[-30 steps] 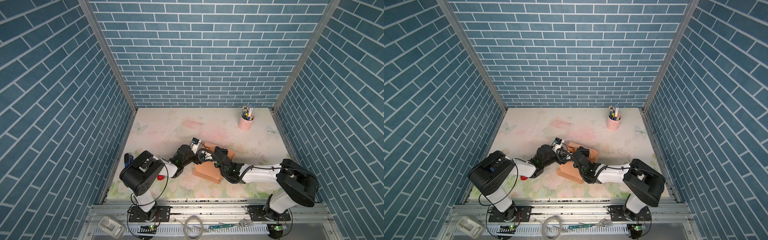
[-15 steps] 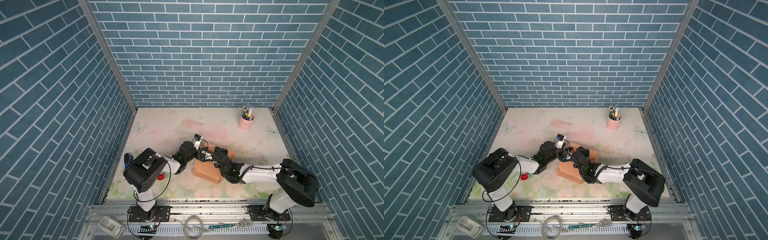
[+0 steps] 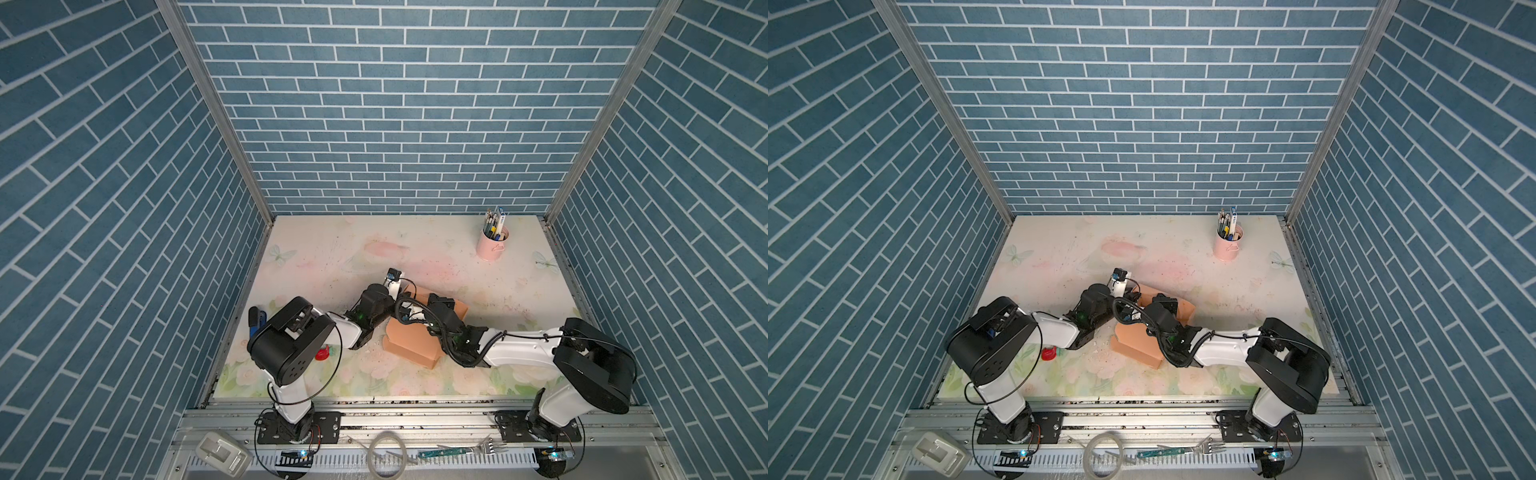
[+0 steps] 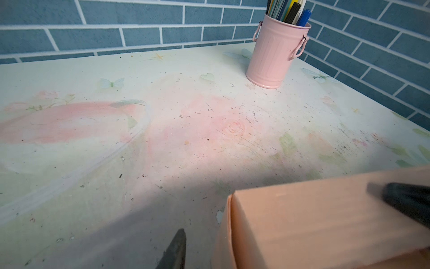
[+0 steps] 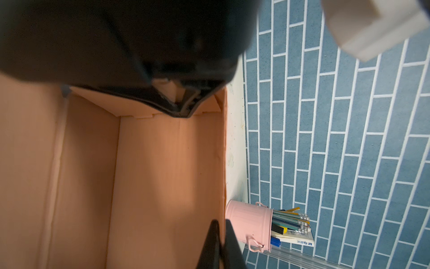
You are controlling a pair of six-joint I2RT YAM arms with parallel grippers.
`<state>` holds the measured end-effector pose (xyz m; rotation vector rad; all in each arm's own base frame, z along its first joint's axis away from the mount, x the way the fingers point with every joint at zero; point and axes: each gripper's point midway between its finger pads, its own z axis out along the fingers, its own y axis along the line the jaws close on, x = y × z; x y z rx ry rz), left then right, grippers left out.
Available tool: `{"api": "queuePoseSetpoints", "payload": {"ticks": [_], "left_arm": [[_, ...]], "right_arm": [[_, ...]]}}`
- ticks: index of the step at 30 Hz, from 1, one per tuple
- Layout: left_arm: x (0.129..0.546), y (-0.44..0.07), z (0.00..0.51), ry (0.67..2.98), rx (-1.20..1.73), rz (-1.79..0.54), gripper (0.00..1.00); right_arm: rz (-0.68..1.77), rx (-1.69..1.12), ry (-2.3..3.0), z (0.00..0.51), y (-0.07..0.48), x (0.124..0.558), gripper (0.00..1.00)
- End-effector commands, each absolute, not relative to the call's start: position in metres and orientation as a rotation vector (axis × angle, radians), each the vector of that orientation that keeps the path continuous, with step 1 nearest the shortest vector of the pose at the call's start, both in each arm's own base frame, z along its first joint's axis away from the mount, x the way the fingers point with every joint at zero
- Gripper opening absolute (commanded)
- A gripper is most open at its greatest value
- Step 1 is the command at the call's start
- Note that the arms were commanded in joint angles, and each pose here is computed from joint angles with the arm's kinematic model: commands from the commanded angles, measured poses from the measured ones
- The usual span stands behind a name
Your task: Fold the paper box
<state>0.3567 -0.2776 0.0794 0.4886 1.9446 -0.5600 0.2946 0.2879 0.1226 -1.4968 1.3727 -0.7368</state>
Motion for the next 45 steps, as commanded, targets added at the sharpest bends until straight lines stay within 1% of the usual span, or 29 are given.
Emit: {"api": "queuePoseSetpoints", "payload": {"ticks": [1, 4, 6, 8, 14, 19, 21, 27, 30, 33, 36, 38, 41, 45], "left_arm": [[0.359, -0.262, 0.076, 1.959, 0.416, -0.511, 0.35], [0.356, -0.258, 0.077, 1.949, 0.398, -0.516, 0.35], [0.352, -0.256, 0.077, 1.938, 0.395, -0.525, 0.45], [0.348, -0.254, 0.076, 1.930, 0.394, -0.534, 0.49], [0.340, -0.254, 0.074, 1.926, 0.409, -0.565, 0.50], [0.339, -0.252, 0.075, 1.919, 0.397, -0.563, 0.49], [0.339, -0.251, 0.074, 1.920, 0.395, -0.561, 0.45], [0.341, -0.251, 0.077, 1.917, 0.382, -0.558, 0.26], [0.341, -0.249, 0.079, 1.913, 0.366, -0.556, 0.20], [0.341, -0.247, 0.082, 1.911, 0.356, -0.549, 0.17], [0.341, -0.245, 0.083, 1.916, 0.345, -0.537, 0.11], [0.340, -0.244, 0.083, 1.920, 0.343, -0.528, 0.10], [0.339, -0.241, 0.083, 1.924, 0.329, -0.503, 0.06], [0.337, -0.233, 0.084, 1.925, 0.295, -0.459, 0.04]], "right_arm": [[-0.722, -1.467, 1.380, 0.127, 0.288, 0.294, 0.07], [-0.716, -1.455, 1.384, 0.129, 0.288, 0.294, 0.07], [-0.706, -1.450, 1.387, 0.129, 0.289, 0.293, 0.07], [-0.699, -1.443, 1.393, 0.129, 0.288, 0.294, 0.07], [-0.695, -1.441, 1.397, 0.130, 0.288, 0.294, 0.07], [-0.689, -1.436, 1.399, 0.133, 0.289, 0.294, 0.07], [-0.689, -1.435, 1.399, 0.133, 0.290, 0.294, 0.07], [-0.686, -1.441, 1.404, 0.131, 0.291, 0.295, 0.07], [-0.688, -1.442, 1.404, 0.130, 0.292, 0.295, 0.07], [-0.681, -1.440, 1.401, 0.132, 0.294, 0.295, 0.08], [-0.676, -1.430, 1.399, 0.133, 0.295, 0.296, 0.09], [-0.675, -1.428, 1.398, 0.133, 0.296, 0.297, 0.10], [-0.670, -1.409, 1.398, 0.136, 0.297, 0.297, 0.14], [-0.627, -1.362, 1.392, 0.152, 0.300, 0.294, 0.20]]}}
